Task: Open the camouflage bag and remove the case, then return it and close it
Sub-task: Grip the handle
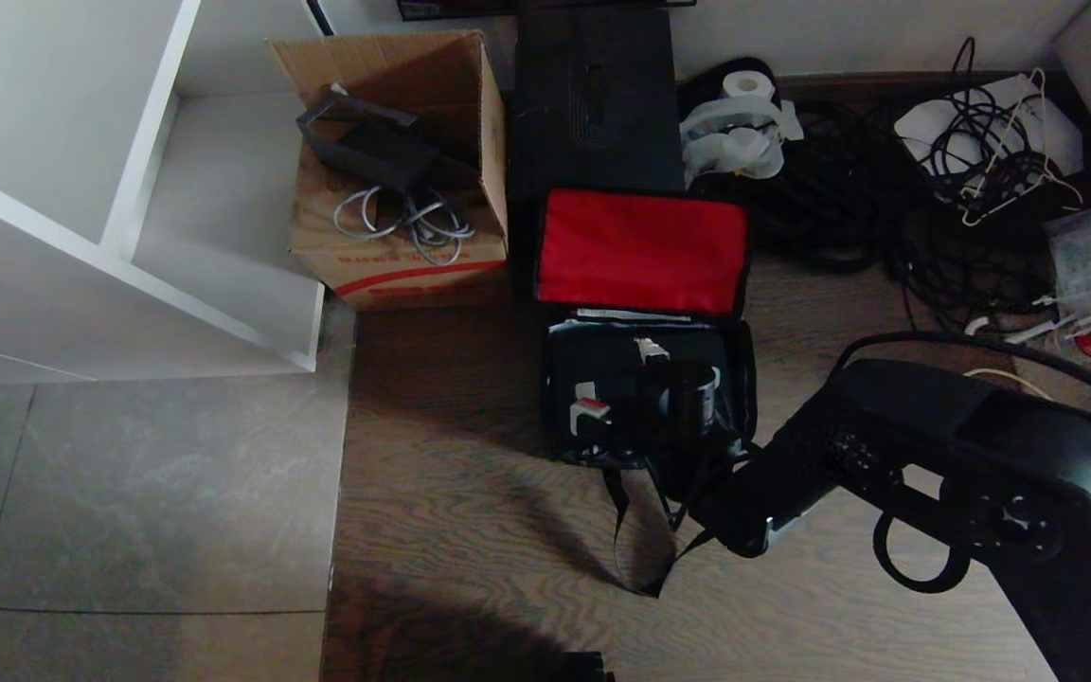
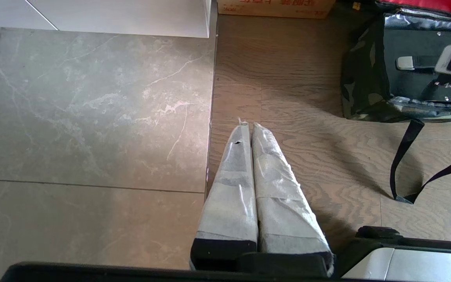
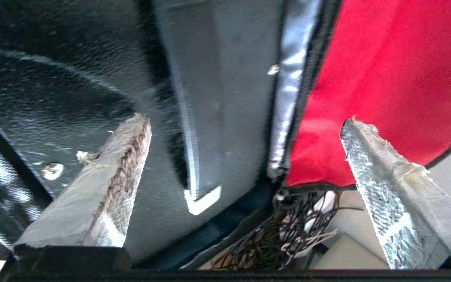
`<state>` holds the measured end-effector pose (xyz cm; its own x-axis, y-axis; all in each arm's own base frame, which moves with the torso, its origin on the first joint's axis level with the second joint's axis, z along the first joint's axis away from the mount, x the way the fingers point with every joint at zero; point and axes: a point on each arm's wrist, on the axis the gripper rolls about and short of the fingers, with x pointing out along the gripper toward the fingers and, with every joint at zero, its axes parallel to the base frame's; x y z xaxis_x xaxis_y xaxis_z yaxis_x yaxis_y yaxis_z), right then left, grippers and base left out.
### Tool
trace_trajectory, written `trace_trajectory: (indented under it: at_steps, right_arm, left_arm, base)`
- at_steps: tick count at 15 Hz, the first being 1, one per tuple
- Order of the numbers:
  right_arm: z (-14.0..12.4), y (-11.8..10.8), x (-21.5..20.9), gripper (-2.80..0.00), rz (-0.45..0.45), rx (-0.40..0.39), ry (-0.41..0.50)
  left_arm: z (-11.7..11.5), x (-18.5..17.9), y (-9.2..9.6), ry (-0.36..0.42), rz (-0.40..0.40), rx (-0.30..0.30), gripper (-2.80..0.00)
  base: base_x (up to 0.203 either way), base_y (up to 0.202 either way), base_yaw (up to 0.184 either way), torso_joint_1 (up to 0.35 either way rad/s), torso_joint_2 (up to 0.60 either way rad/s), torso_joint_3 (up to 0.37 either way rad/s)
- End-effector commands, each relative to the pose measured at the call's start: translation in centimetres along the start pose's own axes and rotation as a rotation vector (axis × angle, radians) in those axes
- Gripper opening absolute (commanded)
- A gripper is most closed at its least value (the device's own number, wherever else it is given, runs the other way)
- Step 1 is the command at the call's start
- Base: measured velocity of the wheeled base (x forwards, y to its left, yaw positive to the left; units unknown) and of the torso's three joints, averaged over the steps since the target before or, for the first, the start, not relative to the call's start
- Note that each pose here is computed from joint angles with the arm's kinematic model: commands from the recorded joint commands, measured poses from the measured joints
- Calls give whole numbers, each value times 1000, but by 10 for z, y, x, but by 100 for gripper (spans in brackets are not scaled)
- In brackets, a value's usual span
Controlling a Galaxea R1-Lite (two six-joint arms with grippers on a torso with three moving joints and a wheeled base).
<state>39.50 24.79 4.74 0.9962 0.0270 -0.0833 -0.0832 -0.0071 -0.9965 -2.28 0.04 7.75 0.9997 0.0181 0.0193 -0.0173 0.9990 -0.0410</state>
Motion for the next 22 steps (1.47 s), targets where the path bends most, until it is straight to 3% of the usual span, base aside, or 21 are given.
trace_trajectory:
  at_steps: [1,7,15,22]
  right_arm:
    - [2,7,5,0,-2,-7,5]
    - [11,-3,18,0,-179,83,-8]
    - [-4,8,45,0,-217,59,55]
    - [-6,48,52,0,-232,70,145]
  left_arm:
    - [-2,1,0,9,1,-1,-280]
    - [-2,1,0,9,1,-1,-280]
    - [-2,1,0,9,1,-1,-280]
    - [-3,1,0,7,1,-1,-280]
  base:
    - [0,0,0,0,0,0]
    - [0,0,0,0,0,0]
    - [0,0,0,0,0,0]
    - [0,0,0,0,0,0]
